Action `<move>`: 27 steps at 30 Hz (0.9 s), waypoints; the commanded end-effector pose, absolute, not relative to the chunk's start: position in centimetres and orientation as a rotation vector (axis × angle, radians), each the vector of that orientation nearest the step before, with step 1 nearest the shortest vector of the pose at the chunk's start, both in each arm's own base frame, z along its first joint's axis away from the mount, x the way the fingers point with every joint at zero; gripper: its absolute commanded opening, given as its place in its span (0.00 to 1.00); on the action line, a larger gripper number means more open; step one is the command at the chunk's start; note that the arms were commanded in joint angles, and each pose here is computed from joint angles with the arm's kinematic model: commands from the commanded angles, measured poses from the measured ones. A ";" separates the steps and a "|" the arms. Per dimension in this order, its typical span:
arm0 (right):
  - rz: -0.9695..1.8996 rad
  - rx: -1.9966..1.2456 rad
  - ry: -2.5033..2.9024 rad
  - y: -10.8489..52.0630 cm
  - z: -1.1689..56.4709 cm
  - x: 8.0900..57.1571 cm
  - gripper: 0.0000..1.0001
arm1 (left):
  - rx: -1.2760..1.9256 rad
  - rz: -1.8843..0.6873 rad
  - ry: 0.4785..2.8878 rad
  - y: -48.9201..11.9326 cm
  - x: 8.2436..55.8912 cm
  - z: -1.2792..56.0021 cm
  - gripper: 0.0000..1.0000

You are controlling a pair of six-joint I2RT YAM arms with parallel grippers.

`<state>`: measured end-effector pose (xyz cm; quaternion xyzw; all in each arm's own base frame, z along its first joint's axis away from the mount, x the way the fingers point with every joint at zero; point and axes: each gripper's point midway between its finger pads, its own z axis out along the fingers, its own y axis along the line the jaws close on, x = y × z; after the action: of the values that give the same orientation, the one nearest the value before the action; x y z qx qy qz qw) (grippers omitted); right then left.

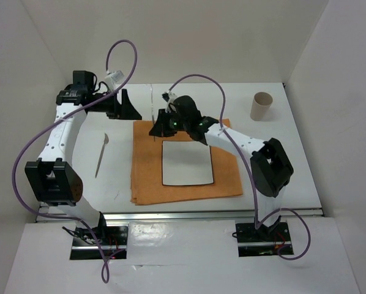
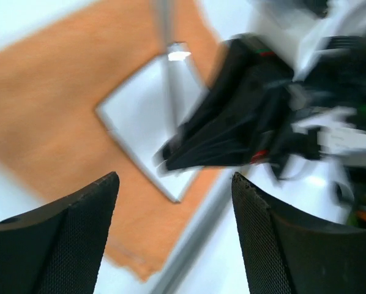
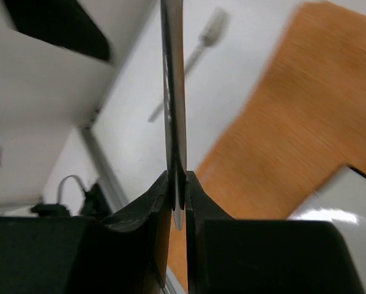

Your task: Set the dinner table for one person

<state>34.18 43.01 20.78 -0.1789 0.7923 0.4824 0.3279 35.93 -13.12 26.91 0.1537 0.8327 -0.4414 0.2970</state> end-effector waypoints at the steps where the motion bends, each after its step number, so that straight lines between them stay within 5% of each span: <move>1: 0.842 -0.307 2.250 36.3 20.6 35.5 0.00 | 0.338 -0.718 2.228 -9.0 38.0 28.7 0.82; 4: 0.438 -0.184 2.433 28.8 17.1 34.1 0.00 | 0.198 -0.377 2.308 -4.4 38.7 26.7 0.82; 9: 0.053 -0.097 2.664 18.6 12.6 29.5 0.00 | 0.138 -0.180 2.393 -1.2 37.4 22.8 0.82; 27: 0.154 -0.142 2.942 13.4 2.9 26.7 0.00 | 0.122 -0.182 2.452 -0.9 35.8 19.8 0.80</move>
<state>25.86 13.17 3.30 -0.0528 0.9936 0.0310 0.0945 35.60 -1.05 18.47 0.0377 0.9477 -0.0751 0.3080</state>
